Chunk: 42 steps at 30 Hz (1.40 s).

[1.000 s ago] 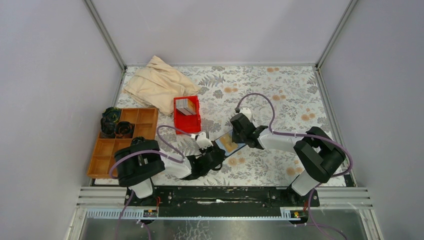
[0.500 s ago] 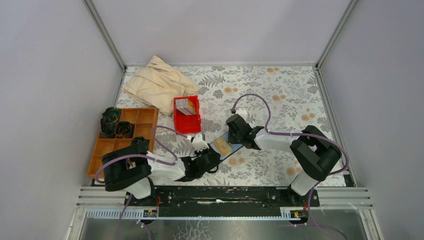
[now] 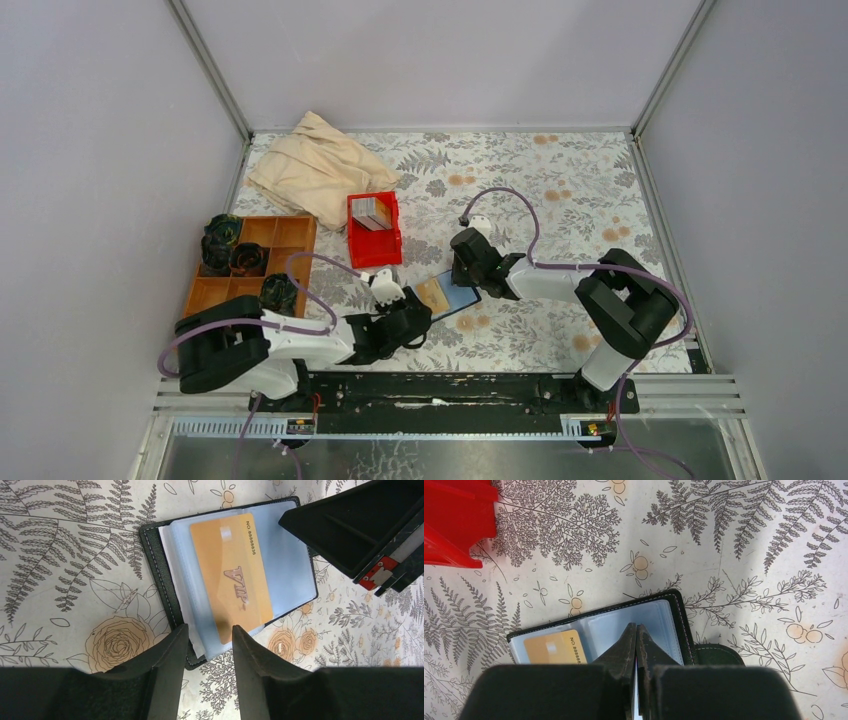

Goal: Put the credit cards into the card holder
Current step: Insert the credit card into the card holder.

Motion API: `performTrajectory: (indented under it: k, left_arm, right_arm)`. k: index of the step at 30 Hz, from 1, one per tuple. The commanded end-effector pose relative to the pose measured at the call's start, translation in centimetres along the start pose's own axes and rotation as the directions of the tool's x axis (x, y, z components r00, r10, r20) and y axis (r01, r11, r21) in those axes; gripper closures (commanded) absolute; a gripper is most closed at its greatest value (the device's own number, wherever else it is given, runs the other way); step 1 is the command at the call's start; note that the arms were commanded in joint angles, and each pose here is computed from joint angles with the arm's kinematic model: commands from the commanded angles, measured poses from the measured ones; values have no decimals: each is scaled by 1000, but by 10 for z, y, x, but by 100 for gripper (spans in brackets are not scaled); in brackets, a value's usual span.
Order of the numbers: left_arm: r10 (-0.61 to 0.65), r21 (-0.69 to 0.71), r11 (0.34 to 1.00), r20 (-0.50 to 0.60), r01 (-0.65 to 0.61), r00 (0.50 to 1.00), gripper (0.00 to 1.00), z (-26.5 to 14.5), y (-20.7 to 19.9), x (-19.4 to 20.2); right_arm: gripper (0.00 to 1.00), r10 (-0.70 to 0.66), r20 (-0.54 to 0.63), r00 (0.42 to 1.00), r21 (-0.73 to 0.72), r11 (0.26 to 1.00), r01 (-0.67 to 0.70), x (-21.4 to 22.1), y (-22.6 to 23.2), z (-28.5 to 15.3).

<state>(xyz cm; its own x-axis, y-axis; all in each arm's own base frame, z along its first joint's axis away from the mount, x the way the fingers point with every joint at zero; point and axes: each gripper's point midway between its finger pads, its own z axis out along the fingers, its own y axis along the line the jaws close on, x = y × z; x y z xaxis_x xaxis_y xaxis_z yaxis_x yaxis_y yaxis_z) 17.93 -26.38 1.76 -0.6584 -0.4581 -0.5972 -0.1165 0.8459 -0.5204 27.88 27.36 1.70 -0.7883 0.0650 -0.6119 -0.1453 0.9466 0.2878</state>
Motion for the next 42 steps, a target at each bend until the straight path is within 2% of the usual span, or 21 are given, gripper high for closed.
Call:
performTrajectory:
  k: [1,6,13,17,24,32,42]
  left_arm:
    - [168,-171,970,-45,-173,985,53,-7,60,8]
    - [151,-157,976,-6,-150,989,53,-13,49,-6]
    - [96,-186,978,28,-89,995,55,-22,73,-12]
    - [93,-188,978,31,-86,995,59,-21,78,-11]
    - [154,-224,963,-9,-152,988,70,-14,81,-1]
    - [201,-222,951,-81,-214,976,90,0,83,21]
    - [213,-217,948,-107,-232,971,92,5,85,30]
  right_arm:
    - [100,-26,-70,997,50,998,29,26,-15,5]
    - [100,-27,-77,997,53,998,31,30,-16,7]
    - [100,-38,-65,997,48,998,42,29,-12,4]
    - [100,-66,-53,996,54,996,69,27,-6,1]
    - [100,-109,-32,994,70,991,111,24,5,-7]
    - [100,-144,-35,989,76,986,146,34,14,-12]
    - [100,-182,-36,983,54,982,184,50,45,-14]
